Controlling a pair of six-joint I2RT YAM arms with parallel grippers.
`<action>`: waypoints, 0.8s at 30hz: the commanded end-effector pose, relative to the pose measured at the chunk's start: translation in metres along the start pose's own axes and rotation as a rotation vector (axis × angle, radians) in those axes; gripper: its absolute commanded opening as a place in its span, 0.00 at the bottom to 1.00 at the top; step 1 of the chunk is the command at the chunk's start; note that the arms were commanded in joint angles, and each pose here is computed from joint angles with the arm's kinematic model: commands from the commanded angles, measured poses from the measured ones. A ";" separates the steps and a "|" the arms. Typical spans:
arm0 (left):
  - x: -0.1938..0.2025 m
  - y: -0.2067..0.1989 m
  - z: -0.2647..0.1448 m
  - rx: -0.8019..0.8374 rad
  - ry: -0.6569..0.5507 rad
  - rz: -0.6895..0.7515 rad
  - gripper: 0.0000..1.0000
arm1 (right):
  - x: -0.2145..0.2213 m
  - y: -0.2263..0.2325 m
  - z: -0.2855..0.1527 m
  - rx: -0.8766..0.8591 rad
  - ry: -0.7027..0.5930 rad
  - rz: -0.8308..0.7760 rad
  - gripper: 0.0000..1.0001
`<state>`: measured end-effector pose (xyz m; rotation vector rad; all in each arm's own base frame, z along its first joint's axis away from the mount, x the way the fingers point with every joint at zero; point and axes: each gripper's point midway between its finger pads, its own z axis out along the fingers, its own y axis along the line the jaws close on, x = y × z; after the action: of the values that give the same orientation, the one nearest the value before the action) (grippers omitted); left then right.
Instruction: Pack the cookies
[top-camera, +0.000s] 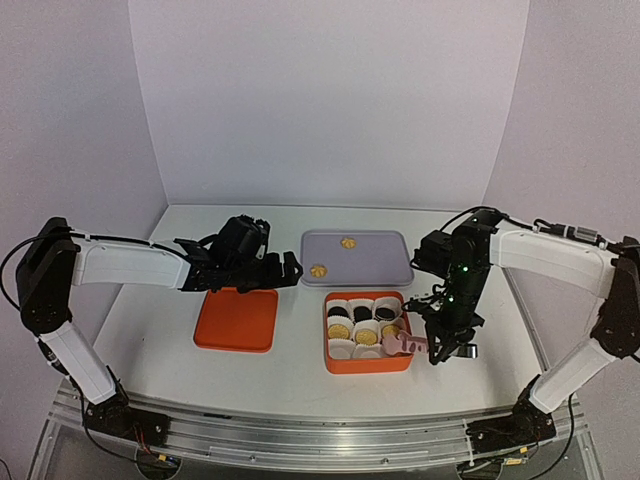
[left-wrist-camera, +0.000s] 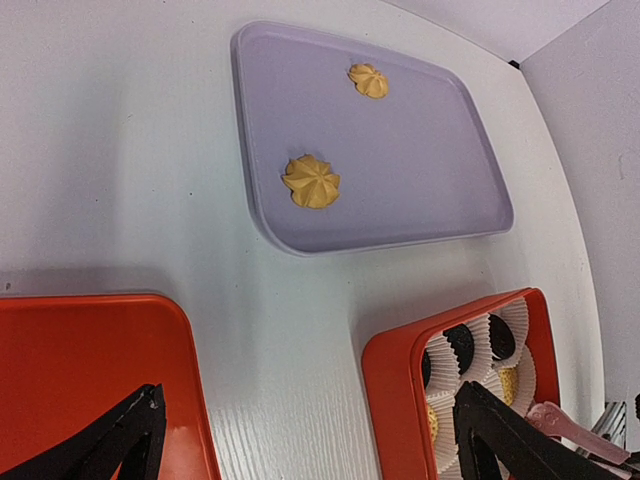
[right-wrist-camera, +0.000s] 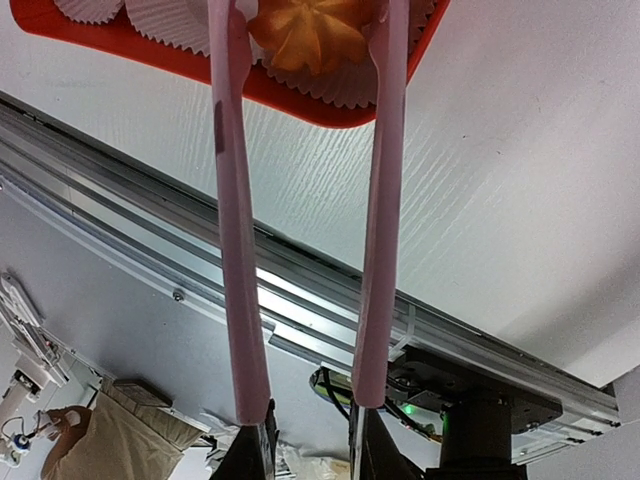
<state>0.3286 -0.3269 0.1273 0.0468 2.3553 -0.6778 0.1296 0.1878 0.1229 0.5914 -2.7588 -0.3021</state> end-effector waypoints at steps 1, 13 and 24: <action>-0.014 -0.006 -0.012 0.021 -0.047 -0.008 1.00 | 0.141 -0.023 -0.048 0.177 0.587 0.190 0.24; -0.012 -0.005 -0.012 0.019 -0.045 -0.012 1.00 | 0.136 -0.024 -0.050 0.189 0.574 0.181 0.33; -0.011 -0.005 -0.012 0.024 -0.040 -0.007 1.00 | 0.129 -0.021 -0.060 0.182 0.499 0.160 0.31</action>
<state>0.3272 -0.3254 0.1238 0.0472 2.3627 -0.6719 0.1409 0.1904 0.1257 0.6195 -2.7941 -0.2820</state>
